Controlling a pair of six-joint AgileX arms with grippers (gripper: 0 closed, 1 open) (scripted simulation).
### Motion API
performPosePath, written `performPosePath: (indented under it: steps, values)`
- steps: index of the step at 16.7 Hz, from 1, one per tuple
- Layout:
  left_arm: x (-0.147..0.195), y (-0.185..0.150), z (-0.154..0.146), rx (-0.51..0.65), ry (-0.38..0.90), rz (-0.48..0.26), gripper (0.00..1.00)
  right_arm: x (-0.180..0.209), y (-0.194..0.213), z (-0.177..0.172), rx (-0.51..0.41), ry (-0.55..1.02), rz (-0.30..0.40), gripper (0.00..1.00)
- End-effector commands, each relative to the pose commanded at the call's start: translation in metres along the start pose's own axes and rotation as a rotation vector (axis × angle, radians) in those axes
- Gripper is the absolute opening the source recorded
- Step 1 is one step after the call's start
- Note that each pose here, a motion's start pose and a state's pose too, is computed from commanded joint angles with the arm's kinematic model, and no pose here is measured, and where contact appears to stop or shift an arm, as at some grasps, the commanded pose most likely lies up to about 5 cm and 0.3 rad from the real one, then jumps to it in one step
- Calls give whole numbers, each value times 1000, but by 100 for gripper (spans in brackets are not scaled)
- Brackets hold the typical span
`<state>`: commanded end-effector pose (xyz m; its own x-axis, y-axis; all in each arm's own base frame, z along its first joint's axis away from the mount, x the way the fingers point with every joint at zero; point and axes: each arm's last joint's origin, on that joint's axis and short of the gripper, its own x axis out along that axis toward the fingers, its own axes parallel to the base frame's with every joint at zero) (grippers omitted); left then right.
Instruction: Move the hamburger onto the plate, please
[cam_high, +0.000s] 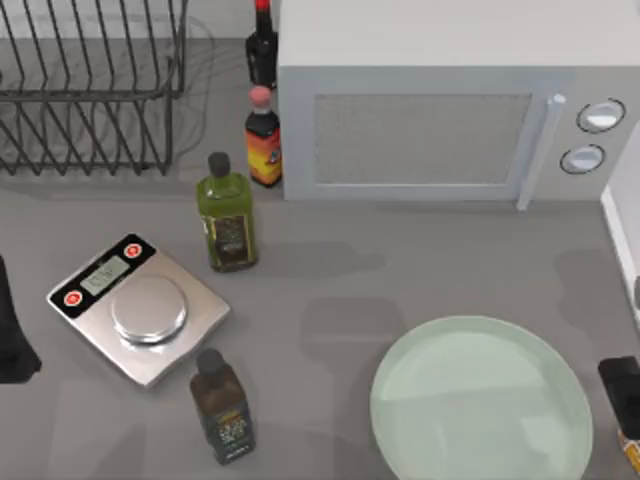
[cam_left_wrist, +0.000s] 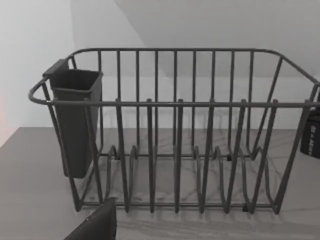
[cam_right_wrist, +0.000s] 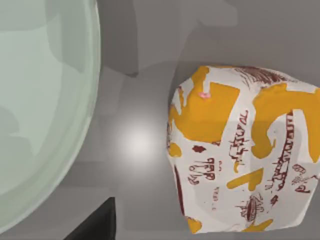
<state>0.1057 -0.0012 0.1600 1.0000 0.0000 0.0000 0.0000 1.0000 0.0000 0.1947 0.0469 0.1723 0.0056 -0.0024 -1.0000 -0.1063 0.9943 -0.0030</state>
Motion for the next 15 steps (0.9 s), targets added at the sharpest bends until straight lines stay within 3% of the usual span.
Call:
performPosePath:
  steps: [11, 15]
  values:
    - [0, 0, 0, 0, 0, 0, 100, 76, 1, 1, -4, -2, 0, 100]
    - [0, 0, 0, 0, 0, 0, 100, 80, 1, 0, -4, 3, 0, 100]
